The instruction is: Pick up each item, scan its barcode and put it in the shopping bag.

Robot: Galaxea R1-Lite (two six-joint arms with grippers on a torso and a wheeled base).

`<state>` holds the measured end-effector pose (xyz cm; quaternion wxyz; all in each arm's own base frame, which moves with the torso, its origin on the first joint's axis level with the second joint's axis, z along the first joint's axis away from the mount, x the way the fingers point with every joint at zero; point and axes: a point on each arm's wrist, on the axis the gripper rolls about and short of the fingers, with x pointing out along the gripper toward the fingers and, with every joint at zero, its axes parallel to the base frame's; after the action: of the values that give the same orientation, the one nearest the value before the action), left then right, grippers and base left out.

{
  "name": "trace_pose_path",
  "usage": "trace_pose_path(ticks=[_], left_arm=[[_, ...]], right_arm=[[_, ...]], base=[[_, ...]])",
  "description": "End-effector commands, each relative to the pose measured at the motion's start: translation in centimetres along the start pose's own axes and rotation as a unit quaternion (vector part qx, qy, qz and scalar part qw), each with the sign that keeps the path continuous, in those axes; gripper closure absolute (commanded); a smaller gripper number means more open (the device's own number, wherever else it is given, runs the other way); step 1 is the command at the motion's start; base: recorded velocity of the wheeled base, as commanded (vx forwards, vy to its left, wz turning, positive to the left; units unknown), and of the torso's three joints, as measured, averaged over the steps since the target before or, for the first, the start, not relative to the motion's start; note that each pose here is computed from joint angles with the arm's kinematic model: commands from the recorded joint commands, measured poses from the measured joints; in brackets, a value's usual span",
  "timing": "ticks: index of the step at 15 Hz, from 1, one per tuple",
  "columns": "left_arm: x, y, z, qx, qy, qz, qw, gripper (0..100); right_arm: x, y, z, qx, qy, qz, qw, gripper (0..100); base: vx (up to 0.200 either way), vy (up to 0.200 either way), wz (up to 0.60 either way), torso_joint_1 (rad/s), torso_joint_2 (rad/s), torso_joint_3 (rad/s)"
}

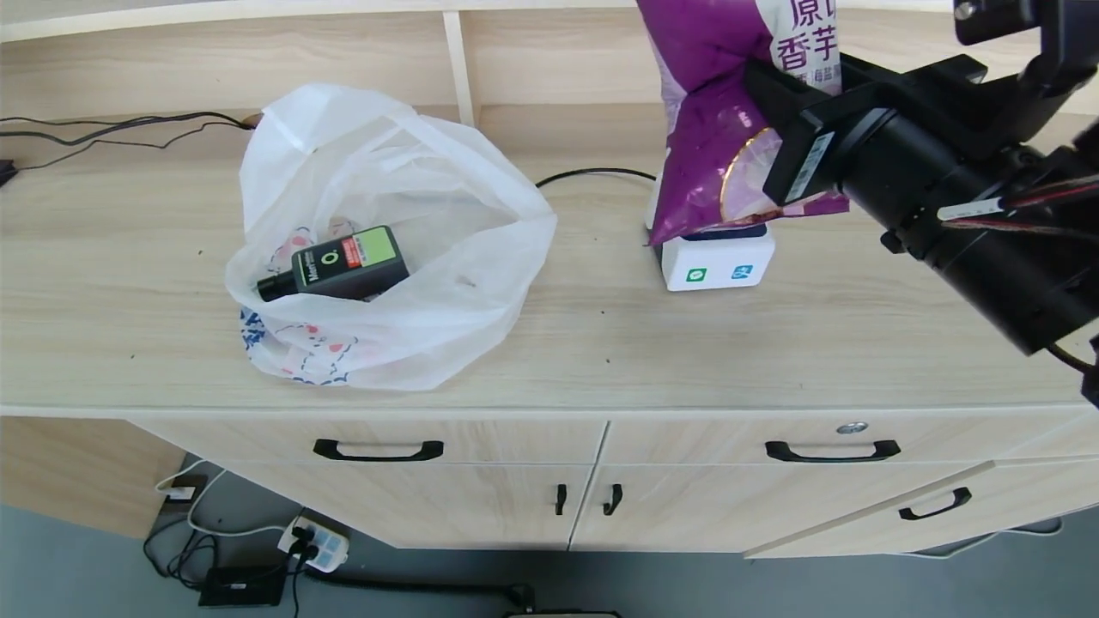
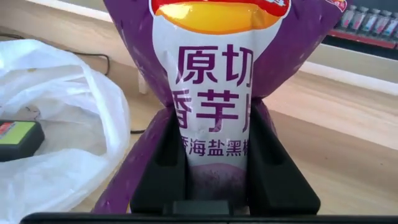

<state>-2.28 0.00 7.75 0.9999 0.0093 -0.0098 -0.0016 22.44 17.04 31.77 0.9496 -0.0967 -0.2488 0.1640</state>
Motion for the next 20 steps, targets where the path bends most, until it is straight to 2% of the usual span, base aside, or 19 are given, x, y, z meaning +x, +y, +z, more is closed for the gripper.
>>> trace_pose_path(ticks=[1,9,11,13,16,17,19,20], left_arm=[[0.0,0.0,0.0,0.0,0.001,0.0,1.0,0],[0.0,0.0,0.0,-0.001,0.0,0.0,1.0,0],[0.0,0.0,0.0,0.0,0.0,0.0,1.0,0],[0.0,0.0,0.1,-0.002,-0.003,0.001,1.0,0],[0.0,0.0,0.1,-0.003,-0.004,0.001,1.0,0],[0.0,0.0,0.1,-0.003,-0.003,0.001,1.0,0],[0.0,0.0,0.1,-0.003,-0.004,0.001,1.0,0],[0.0,0.0,0.1,-0.003,-0.004,0.001,1.0,0]], right_arm=[[-0.5,-0.4,1.0,0.003,-0.011,-0.004,1.0,100],[0.0,1.3,-0.9,0.016,0.028,-0.007,0.999,100],[0.9,2.0,-1.8,0.04,0.035,-0.01,0.999,100],[0.5,1.5,-3.3,0.081,0.059,-0.039,0.994,100],[1.2,0.5,-5.1,0.084,0.077,-0.061,0.992,100],[1.7,1.0,-6.0,0.1,0.082,-0.061,0.99,100],[2.4,1.5,-7.0,0.112,0.073,-0.065,0.989,100],[3.9,1.3,-7.1,0.108,0.049,-0.078,0.99,100]], base=[[0.0,0.0,0.6,0.08,-0.17,-0.066],[0.0,0.0,0.6,0.082,-0.15,-0.072],[0.0,0.0,0.0,0.078,-0.14,-0.071],[0.0,0.0,0.0,0.04,-0.07,-0.038],[0.0,0.0,0.0,0.0,0.0,0.0],[0.0,0.0,0.0,0.0,0.0,0.0],[0.0,0.0,0.0,0.0,0.0,0.0],[0.0,0.0,0.0,0.0,0.0,0.0]])
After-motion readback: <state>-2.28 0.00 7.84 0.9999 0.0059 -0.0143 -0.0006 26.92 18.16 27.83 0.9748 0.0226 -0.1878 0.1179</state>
